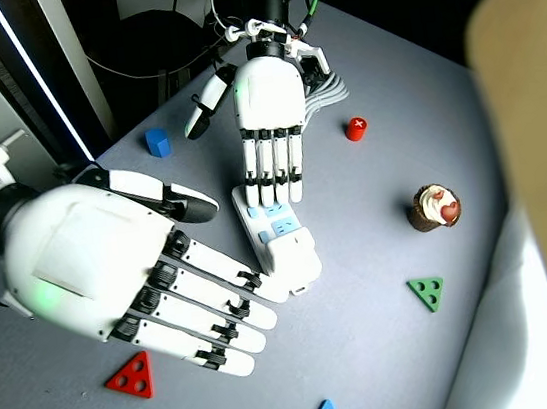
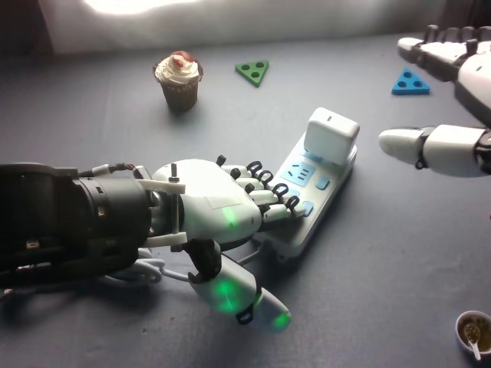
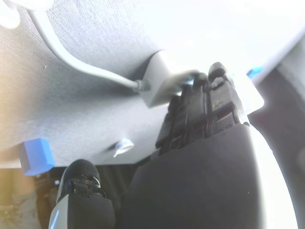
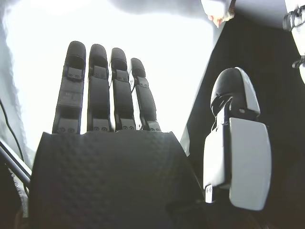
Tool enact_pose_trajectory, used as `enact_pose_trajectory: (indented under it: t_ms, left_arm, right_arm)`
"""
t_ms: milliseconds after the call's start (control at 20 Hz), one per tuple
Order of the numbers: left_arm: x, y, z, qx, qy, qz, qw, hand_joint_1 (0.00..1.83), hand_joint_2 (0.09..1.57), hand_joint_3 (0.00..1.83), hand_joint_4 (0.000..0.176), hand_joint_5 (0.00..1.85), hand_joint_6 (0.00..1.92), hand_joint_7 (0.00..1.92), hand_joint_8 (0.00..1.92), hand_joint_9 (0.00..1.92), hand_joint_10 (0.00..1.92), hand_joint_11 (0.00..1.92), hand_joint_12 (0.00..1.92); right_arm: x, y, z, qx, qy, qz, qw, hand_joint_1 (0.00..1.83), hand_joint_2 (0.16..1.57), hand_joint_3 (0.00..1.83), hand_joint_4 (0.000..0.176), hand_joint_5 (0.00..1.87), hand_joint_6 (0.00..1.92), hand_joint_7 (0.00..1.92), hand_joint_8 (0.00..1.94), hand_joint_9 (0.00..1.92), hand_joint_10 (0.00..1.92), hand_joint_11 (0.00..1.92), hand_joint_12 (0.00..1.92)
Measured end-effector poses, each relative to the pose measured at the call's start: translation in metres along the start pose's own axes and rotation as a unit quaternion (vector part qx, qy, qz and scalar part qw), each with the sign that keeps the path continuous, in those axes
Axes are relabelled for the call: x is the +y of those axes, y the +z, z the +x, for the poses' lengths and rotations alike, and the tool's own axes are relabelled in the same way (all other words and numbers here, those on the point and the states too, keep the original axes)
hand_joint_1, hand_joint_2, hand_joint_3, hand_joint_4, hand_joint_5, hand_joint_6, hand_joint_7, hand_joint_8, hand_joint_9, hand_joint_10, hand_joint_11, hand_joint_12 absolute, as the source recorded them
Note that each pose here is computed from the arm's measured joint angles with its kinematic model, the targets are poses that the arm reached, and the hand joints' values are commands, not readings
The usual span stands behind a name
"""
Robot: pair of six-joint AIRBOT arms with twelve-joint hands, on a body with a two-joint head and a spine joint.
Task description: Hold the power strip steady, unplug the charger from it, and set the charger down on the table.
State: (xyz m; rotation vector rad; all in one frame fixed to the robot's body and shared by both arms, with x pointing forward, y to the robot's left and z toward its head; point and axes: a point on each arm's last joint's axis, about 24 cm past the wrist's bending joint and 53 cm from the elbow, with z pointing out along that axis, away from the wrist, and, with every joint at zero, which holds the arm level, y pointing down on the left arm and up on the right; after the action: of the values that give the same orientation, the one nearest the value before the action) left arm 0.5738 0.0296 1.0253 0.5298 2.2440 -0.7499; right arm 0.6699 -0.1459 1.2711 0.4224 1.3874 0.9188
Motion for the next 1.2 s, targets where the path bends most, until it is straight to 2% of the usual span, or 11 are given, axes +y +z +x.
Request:
enact_pose_trajectory:
  t_ms: [200,350,500,600,750,900,1200]
  left_arm:
    - [0.001,0.0,0.0,0.001,0.0,-0.001,1.0,0.0,0.97,0.0,0.0,0.03,0.01,0.05,0.01,0.04,0.01,0.04,0.02]
    - [0.001,0.0,0.0,0.0,0.0,-0.002,1.0,0.0,0.97,0.0,0.0,0.02,0.0,0.05,0.01,0.04,0.0,0.02,0.02]
    - [0.001,0.0,-0.001,0.0,0.0,-0.003,1.0,0.0,0.97,0.0,0.0,0.02,0.0,0.05,0.0,0.04,0.01,0.03,0.02]
    - [0.002,0.0,-0.001,0.0,0.0,-0.003,1.0,0.0,0.97,0.0,0.0,0.02,0.0,0.05,0.0,0.04,0.0,0.03,0.02]
    - [0.002,0.0,-0.001,0.0,0.0,-0.003,1.0,0.0,0.97,0.0,0.0,0.03,0.01,0.05,0.0,0.04,0.0,0.02,0.02]
    - [0.002,0.0,-0.001,0.0,0.0,-0.004,1.0,0.0,0.98,0.0,0.0,0.04,0.01,0.06,0.0,0.05,0.0,0.03,0.02]
    - [0.003,0.0,-0.001,0.0,0.0,-0.004,1.0,0.0,0.97,0.0,0.0,0.02,0.0,0.04,0.0,0.03,0.0,0.02,0.02]
  right_arm:
    - [0.0,0.004,0.017,0.009,0.016,0.009,0.9998,0.61,1.18,0.0,0.0,0.13,0.0,0.19,0.0,0.19,0.0,0.13,0.23]
    - [-0.011,0.008,0.02,0.002,0.033,0.034,0.9989,0.76,1.13,0.0,0.0,0.2,0.0,0.27,0.0,0.26,0.0,0.08,0.53]
    - [-0.013,0.013,0.029,0.003,0.047,0.047,0.9978,0.85,1.12,0.0,0.0,0.23,0.0,0.29,0.0,0.3,0.0,0.09,0.66]
    - [-0.007,0.015,0.037,0.008,0.048,0.04,0.998,0.87,1.12,0.0,0.0,0.22,0.0,0.29,0.0,0.32,0.0,0.07,0.72]
    - [-0.002,0.015,0.047,0.016,0.053,0.037,0.9978,0.9,1.12,0.0,0.0,0.23,0.0,0.29,0.0,0.31,0.0,0.04,0.77]
    - [0.0,0.021,0.041,0.002,0.061,0.039,0.9974,0.91,1.13,0.0,0.0,0.27,0.01,0.32,0.01,0.33,0.01,0.04,0.78]
    - [0.006,0.025,0.058,0.012,0.078,0.04,0.9961,0.88,1.15,0.0,0.0,0.25,0.0,0.3,0.0,0.3,0.0,0.01,0.78]
